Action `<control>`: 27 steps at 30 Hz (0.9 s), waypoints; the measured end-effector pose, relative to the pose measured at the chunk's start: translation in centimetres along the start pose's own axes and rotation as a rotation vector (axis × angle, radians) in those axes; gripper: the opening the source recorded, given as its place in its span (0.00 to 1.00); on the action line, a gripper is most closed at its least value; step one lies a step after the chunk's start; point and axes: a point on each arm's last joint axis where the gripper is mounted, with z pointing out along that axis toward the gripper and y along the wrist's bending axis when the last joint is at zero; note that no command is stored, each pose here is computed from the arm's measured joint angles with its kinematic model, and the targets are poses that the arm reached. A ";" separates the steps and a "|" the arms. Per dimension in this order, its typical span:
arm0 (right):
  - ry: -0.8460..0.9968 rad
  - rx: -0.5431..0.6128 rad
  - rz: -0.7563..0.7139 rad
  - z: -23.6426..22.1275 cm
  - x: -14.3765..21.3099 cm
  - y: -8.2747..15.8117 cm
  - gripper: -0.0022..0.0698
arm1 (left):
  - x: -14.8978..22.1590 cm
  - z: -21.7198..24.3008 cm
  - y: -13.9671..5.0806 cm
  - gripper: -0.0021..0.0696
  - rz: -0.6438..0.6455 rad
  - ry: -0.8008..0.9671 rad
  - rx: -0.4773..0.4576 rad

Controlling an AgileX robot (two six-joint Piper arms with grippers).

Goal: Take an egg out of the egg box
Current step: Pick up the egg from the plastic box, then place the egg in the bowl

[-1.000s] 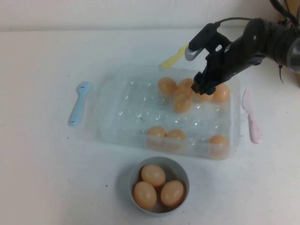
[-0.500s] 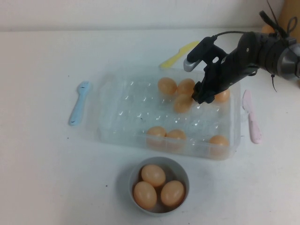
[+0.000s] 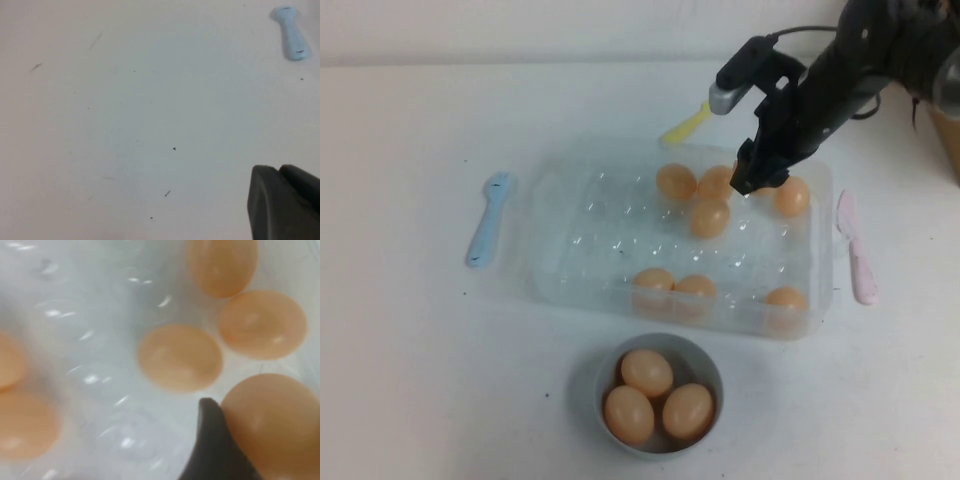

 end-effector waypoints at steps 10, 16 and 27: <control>-0.022 -0.033 0.051 -9.2 -2.0 3.5 0.54 | 0.0 0.0 0.0 0.02 0.000 0.000 0.000; 0.064 -0.129 -0.078 -8.7 -1.8 11.0 0.54 | 0.0 0.0 0.0 0.02 0.000 0.000 0.000; 0.247 -0.266 -0.227 -4.4 0.3 19.4 0.54 | 0.0 0.0 0.0 0.02 0.000 0.000 0.000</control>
